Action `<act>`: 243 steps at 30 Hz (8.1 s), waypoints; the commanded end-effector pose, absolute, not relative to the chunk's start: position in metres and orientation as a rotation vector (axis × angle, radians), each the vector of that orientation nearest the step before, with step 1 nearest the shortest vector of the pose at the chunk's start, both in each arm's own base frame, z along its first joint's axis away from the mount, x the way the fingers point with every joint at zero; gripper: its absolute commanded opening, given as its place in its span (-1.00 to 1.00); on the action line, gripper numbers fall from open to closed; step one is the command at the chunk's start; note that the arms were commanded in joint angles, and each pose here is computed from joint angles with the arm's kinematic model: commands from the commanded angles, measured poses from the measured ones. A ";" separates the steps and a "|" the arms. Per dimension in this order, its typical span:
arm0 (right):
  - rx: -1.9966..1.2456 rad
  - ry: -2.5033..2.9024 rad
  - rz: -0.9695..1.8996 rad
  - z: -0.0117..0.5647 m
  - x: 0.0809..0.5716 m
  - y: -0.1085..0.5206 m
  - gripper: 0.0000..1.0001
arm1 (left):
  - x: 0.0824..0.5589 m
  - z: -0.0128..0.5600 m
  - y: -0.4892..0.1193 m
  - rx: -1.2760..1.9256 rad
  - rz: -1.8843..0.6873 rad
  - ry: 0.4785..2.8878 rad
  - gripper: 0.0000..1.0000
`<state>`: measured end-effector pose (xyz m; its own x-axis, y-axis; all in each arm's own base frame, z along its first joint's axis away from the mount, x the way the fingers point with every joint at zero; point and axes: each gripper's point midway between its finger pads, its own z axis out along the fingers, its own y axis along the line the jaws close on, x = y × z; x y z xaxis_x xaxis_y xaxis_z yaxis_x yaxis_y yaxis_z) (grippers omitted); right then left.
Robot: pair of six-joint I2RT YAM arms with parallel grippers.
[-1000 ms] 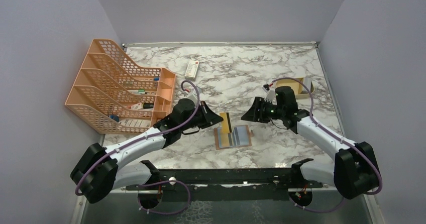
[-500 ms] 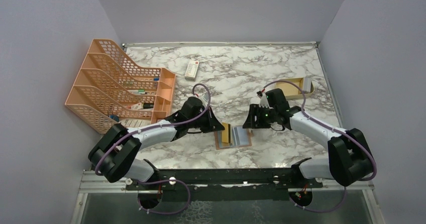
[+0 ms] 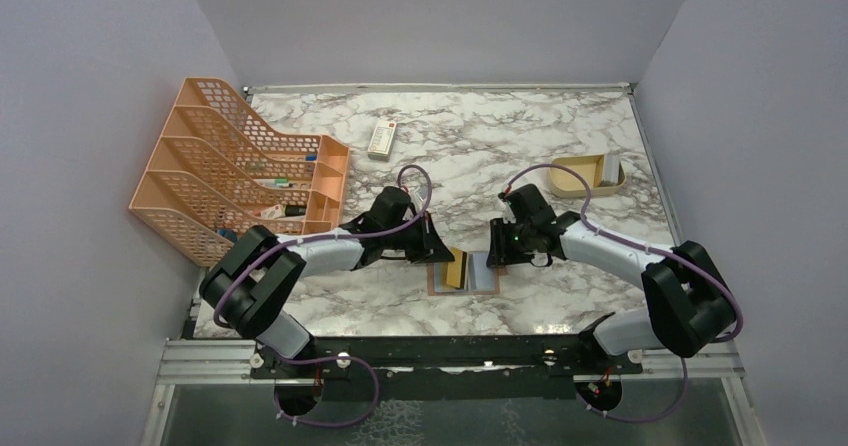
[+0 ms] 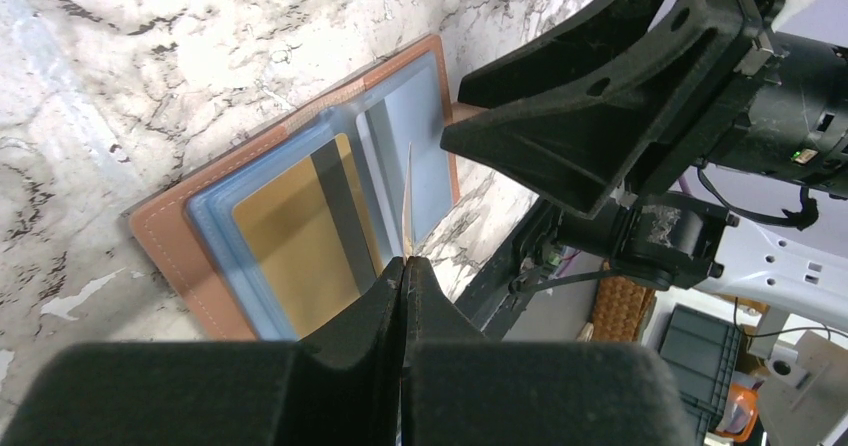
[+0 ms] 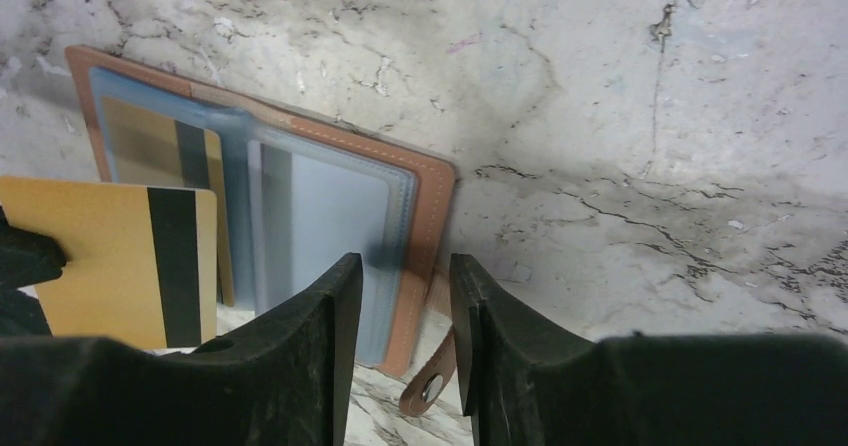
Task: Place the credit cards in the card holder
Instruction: Insert the credit card into the card holder.
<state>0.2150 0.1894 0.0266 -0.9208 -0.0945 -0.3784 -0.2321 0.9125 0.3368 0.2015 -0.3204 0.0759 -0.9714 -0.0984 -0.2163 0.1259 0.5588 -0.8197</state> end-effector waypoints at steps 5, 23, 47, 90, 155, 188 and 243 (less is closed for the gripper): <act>-0.238 2.704 0.462 0.024 0.220 0.182 -0.40 | 0.205 0.083 -0.330 0.097 -1.432 2.527 -1.00; -0.238 2.714 0.475 0.016 0.213 0.181 -0.49 | 0.207 0.063 -0.326 0.028 -1.378 2.582 -1.00; -0.175 2.705 0.507 0.016 0.206 0.179 -0.60 | 0.216 0.048 -0.325 -0.016 -1.317 2.592 -1.00; -0.102 2.692 0.587 0.019 0.201 0.186 -0.61 | 0.217 0.022 -0.330 -0.041 -1.213 2.625 -1.00; -0.067 2.725 0.560 0.026 0.186 0.175 -0.70 | 0.197 0.047 -0.350 0.025 -1.293 2.602 0.04; -0.081 2.718 0.580 0.023 0.185 0.177 -0.76 | 0.197 0.053 -0.372 0.088 -1.333 2.587 0.04; -0.091 2.721 0.585 0.021 0.184 0.178 -0.80 | 0.188 0.060 -0.381 0.110 -1.306 2.592 0.15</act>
